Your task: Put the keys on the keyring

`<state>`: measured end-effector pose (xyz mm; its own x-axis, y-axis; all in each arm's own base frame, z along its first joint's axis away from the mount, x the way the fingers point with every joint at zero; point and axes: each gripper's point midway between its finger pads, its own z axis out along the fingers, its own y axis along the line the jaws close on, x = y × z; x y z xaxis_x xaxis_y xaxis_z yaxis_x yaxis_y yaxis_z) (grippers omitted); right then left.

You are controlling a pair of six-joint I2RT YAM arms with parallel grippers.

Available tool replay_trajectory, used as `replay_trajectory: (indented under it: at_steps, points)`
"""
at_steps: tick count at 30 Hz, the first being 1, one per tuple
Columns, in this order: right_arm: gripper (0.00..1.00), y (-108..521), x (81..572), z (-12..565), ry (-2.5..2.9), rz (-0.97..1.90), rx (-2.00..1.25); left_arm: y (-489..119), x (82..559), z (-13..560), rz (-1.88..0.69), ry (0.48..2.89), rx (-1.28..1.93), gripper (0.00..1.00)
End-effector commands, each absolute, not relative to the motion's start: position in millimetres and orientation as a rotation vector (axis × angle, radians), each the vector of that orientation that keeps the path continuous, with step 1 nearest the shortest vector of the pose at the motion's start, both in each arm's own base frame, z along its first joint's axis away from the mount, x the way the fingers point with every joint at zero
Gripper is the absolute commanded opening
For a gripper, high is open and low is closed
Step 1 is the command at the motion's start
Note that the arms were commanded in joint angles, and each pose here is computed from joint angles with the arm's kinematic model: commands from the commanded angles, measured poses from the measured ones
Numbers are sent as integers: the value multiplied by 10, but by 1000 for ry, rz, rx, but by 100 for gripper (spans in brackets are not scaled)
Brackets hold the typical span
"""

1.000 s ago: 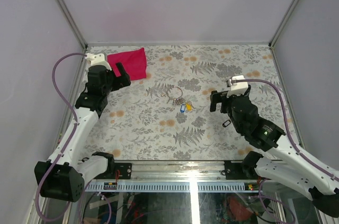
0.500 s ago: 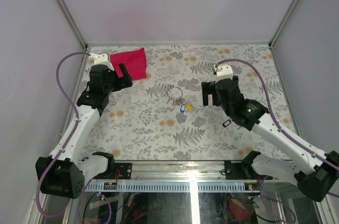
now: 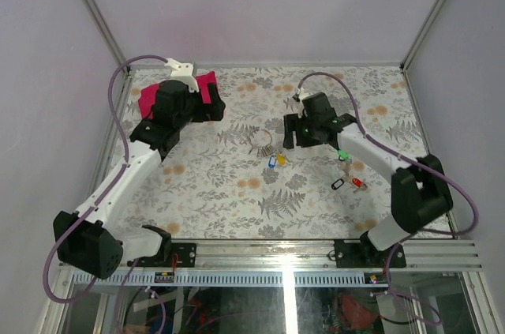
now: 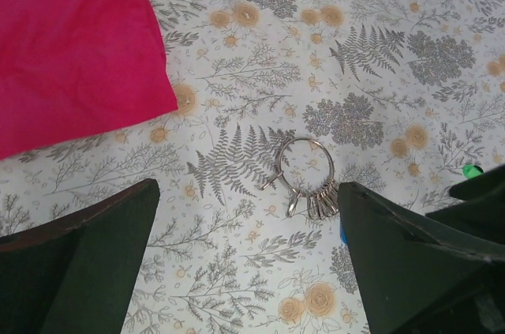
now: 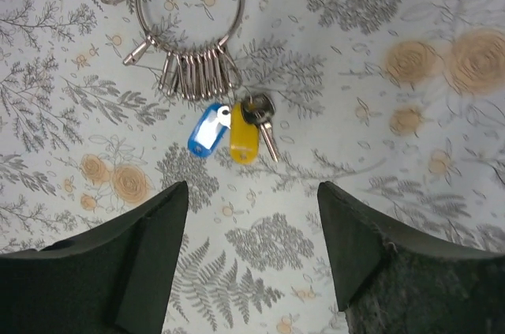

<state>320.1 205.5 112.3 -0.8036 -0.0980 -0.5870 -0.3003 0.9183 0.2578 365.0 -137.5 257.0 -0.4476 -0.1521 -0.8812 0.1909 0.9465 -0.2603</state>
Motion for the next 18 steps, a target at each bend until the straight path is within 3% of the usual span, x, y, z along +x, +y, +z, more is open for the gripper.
replay_trajectory:
  at_steps: [1, 18]
  points:
    - [69, 2414, 3536, 1140, 2456, 581, -322, -1534, 3780, 2594, -441, 1974, 106, 100]
    - [57, 2989, 4007, 639, 2515, 451, -538, -1528, 3780, 2141, -437, 2118, 118, 91]
